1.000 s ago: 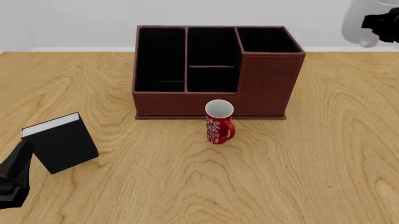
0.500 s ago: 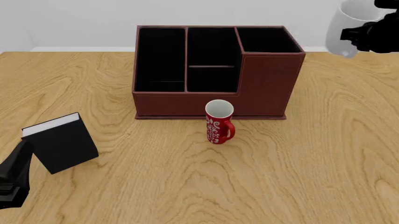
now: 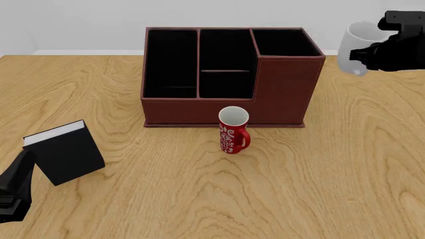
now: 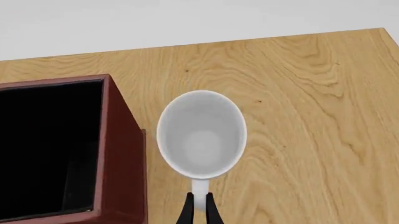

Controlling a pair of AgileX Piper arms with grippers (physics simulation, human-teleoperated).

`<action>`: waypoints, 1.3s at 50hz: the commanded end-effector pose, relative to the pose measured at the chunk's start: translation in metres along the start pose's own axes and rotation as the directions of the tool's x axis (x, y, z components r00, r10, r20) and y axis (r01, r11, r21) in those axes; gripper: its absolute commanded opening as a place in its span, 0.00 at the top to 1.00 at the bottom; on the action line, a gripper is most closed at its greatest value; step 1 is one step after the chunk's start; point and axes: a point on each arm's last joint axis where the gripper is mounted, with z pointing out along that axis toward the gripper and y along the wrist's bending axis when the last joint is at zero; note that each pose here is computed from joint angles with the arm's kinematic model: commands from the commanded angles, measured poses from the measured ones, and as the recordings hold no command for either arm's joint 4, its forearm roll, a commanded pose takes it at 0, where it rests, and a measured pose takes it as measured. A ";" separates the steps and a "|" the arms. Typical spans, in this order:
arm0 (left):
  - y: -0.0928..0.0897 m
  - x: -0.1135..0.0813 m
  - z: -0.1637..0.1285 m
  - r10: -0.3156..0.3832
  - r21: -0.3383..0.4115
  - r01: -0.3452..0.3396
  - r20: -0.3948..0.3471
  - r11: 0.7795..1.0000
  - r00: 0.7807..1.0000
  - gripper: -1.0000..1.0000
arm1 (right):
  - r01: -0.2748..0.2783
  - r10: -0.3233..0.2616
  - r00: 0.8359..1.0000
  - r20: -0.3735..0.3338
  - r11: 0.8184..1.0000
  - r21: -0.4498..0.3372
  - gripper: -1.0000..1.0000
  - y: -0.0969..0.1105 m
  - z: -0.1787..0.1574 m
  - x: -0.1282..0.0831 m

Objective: Pick up the white mug and place it to the right of the caddy.

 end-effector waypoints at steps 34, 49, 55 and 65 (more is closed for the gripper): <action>0.000 0.000 0.000 0.000 0.000 0.000 0.000 1.000 1.000 0.00 | -0.013 0.012 0.998 -0.060 1.000 -0.016 1.00 0.008 0.027 0.044; 0.000 0.000 0.000 0.000 0.000 0.000 0.000 1.000 1.000 0.00 | -0.021 0.020 0.995 -0.099 1.000 -0.014 1.00 0.008 0.044 0.058; 0.000 0.000 0.000 0.000 0.000 0.000 0.000 1.000 1.000 0.00 | -0.022 0.020 0.994 -0.105 1.000 -0.016 1.00 0.009 0.046 0.061; 0.000 0.000 0.000 0.000 0.000 0.000 0.000 1.000 1.000 0.00 | -0.021 0.018 0.993 -0.114 0.999 -0.024 1.00 0.013 0.049 0.068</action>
